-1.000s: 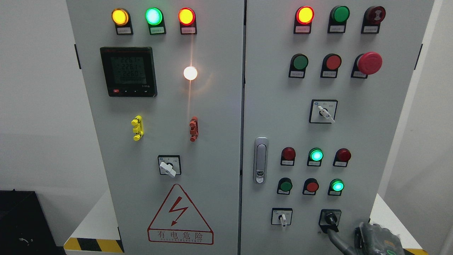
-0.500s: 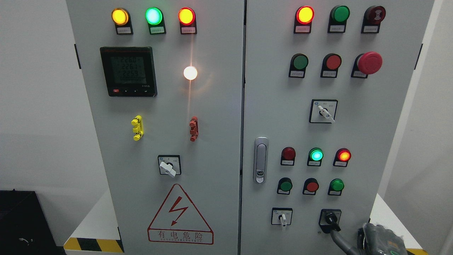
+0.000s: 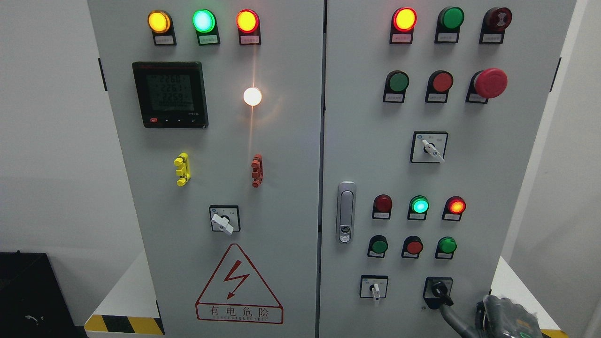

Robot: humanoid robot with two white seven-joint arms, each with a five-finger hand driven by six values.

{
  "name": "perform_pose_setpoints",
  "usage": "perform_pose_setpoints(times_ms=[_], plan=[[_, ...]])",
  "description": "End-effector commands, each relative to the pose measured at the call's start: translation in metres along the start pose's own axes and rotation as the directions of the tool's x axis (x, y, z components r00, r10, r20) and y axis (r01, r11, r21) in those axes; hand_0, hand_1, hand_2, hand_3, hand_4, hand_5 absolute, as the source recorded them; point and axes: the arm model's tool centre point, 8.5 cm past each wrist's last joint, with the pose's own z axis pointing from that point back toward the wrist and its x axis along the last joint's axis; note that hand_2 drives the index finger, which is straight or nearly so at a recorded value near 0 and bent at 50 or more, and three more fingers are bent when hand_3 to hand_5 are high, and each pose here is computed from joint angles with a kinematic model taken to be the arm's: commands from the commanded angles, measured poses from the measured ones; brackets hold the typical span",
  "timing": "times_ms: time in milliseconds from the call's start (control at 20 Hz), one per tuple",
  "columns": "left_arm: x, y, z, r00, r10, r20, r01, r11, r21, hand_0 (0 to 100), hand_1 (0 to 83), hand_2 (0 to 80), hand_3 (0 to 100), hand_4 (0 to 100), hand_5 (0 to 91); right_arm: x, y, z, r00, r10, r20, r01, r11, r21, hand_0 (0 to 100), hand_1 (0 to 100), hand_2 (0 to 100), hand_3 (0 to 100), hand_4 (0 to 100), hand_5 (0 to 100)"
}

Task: Flip black knob to close circuit

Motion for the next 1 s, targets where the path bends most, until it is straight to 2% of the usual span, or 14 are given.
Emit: perform_pose_setpoints(times_ms=[0,500,950], plan=[[0.0,0.0,0.0,1.0,0.0,0.0,0.0,1.0,0.001,12,55.6,0.0,0,0,0.0,0.001,-0.002,0.002,1.0,-0.009,0.001,0.009,1.0,-0.01,0,0,89,100,92,91],[0.0,0.0,0.0,1.0,0.0,0.0,0.0,1.0,0.001,12,55.6,0.0,0,0,0.0,0.007,-0.001,0.005,0.999,-0.039,0.032,0.04,0.999,-0.007,0,0,89,100,92,91],[0.0,0.0,0.0,1.0,0.0,0.0,0.0,1.0,0.001,12,55.6,0.0,0,0,0.0,0.023,0.019,0.019,0.996,-0.01,0.091,0.008,1.0,0.031,0,0,89,100,92,91]])
